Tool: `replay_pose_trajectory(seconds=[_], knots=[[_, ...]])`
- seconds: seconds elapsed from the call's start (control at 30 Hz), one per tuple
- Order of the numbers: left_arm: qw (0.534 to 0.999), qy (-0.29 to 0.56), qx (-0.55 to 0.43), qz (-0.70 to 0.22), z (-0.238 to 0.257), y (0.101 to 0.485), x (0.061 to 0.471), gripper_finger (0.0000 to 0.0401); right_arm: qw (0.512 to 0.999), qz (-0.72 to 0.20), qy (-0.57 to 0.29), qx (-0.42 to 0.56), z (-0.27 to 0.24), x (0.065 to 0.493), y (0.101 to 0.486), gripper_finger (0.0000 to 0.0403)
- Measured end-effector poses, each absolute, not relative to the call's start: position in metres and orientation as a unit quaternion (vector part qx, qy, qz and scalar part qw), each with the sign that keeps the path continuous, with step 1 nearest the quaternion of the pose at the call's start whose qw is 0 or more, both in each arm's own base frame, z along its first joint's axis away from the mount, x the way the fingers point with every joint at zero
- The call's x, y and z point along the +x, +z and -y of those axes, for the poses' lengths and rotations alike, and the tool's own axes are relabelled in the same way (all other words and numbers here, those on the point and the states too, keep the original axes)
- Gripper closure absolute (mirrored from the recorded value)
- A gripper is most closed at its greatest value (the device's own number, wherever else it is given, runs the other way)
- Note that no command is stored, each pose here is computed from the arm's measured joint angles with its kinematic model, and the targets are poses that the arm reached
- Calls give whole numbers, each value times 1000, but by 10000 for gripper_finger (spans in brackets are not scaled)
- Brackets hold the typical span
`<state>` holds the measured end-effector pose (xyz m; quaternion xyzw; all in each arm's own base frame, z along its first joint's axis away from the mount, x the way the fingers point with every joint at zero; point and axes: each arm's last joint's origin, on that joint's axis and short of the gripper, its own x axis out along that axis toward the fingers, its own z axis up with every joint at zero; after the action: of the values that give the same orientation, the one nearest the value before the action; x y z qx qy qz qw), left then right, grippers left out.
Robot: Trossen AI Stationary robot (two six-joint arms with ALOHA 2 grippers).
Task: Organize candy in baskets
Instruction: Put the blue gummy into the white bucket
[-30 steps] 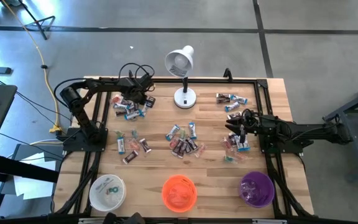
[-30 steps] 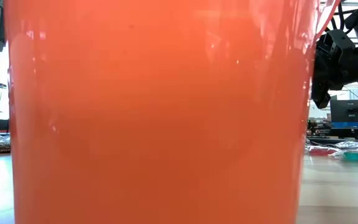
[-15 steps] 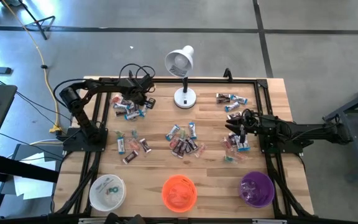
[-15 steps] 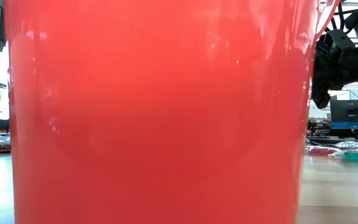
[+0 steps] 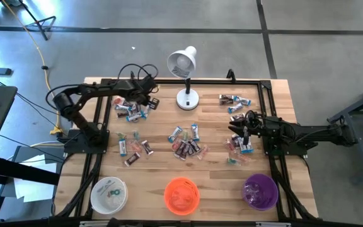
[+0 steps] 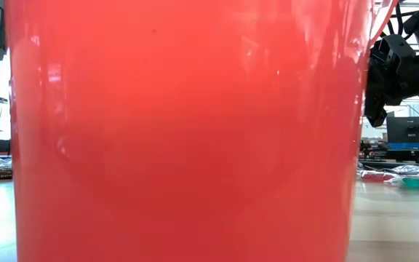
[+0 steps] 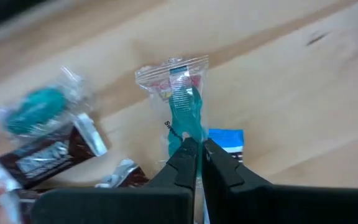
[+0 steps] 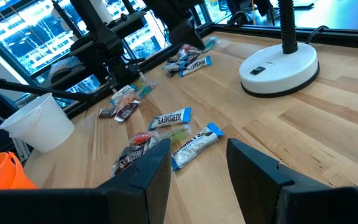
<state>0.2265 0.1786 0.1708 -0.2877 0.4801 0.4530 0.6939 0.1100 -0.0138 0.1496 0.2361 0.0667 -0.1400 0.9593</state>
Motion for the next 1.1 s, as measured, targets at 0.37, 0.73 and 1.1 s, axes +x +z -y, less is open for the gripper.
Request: replay_pose_trajectory(seconds=[0.37,0.73,1.1], knots=[[709,465,-337,-408,-124,231,213,401,959,-67,-140,236,14,110,150,251],[716,401,-365,-440,-26,248,212,401,959,-67,-140,236,14,110,150,251],[725,301,-331,-523,53,260,173,400,959,-67,-140,236,14,110,150,251]])
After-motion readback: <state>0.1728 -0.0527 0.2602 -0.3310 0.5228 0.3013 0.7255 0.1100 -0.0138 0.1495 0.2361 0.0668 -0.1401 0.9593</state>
